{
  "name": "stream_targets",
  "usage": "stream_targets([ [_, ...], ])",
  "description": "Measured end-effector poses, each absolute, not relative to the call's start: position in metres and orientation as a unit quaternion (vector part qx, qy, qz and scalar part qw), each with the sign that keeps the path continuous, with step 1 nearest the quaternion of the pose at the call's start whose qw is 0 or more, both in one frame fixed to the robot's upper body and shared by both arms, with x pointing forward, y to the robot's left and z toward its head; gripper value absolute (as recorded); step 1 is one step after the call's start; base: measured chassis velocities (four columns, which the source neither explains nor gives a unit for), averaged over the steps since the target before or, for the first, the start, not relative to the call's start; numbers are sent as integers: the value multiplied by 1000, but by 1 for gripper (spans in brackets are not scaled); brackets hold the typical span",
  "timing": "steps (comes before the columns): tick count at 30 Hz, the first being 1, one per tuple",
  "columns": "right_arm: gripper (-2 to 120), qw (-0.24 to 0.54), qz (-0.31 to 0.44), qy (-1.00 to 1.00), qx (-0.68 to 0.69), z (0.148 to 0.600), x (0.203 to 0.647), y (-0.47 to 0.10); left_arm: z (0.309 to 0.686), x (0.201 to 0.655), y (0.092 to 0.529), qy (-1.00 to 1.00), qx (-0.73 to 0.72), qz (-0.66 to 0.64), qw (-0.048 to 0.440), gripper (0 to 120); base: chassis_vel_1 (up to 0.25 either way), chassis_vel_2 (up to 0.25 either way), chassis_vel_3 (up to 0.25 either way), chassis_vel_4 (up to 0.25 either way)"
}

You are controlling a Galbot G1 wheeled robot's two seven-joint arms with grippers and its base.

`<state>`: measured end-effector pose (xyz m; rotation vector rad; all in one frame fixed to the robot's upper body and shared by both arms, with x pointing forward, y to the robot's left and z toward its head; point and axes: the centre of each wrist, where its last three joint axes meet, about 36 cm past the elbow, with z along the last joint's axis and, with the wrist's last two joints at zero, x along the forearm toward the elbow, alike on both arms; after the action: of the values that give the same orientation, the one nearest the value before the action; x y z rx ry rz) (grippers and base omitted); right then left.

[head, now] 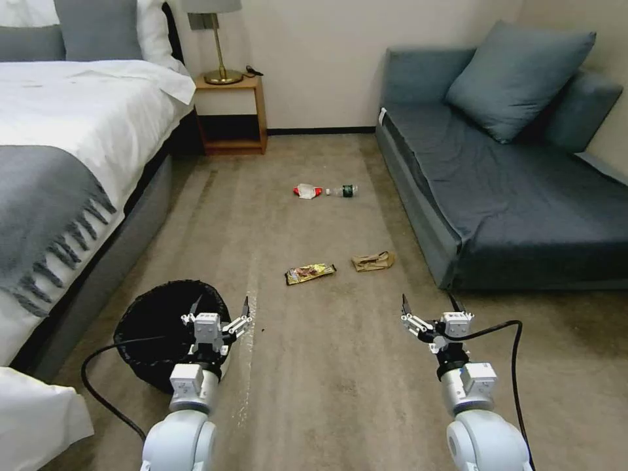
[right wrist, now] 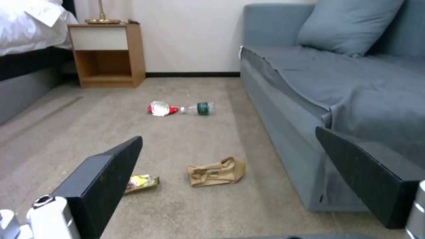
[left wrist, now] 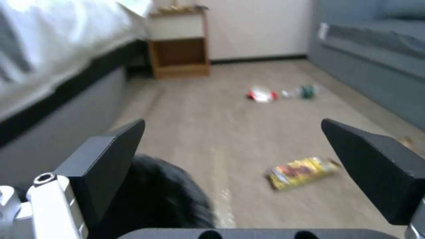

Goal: Pick up the trash bin, then pick up the garbage on the floor and place it into the trash bin.

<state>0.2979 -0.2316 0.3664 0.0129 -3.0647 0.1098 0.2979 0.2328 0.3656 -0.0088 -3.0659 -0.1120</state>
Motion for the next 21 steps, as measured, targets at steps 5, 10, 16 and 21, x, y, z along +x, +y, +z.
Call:
stream_targets([
  [5, 100, 38, 34, -999, 3, 368, 298, -232, 368, 298, 235, -999, 1, -35, 35, 98, 0, 0, 0, 0],
  [10, 100, 37, 35, -999, 3, 367, 298, -232, 367, 298, 233, -999, -1, -35, 36, 98, 0, 0, 0, 0],
  [16, 100, 38, 31, -999, 4, 371, 298, -232, 376, 299, 248, -999, 8, -42, 30, 98, 0, 0, 0, 0],
  [21, 100, 47, -7, -999, 5, 400, 302, -236, 381, 299, 254, -999, 15, -41, 26, 98, 0, 0, 0, 0],
])
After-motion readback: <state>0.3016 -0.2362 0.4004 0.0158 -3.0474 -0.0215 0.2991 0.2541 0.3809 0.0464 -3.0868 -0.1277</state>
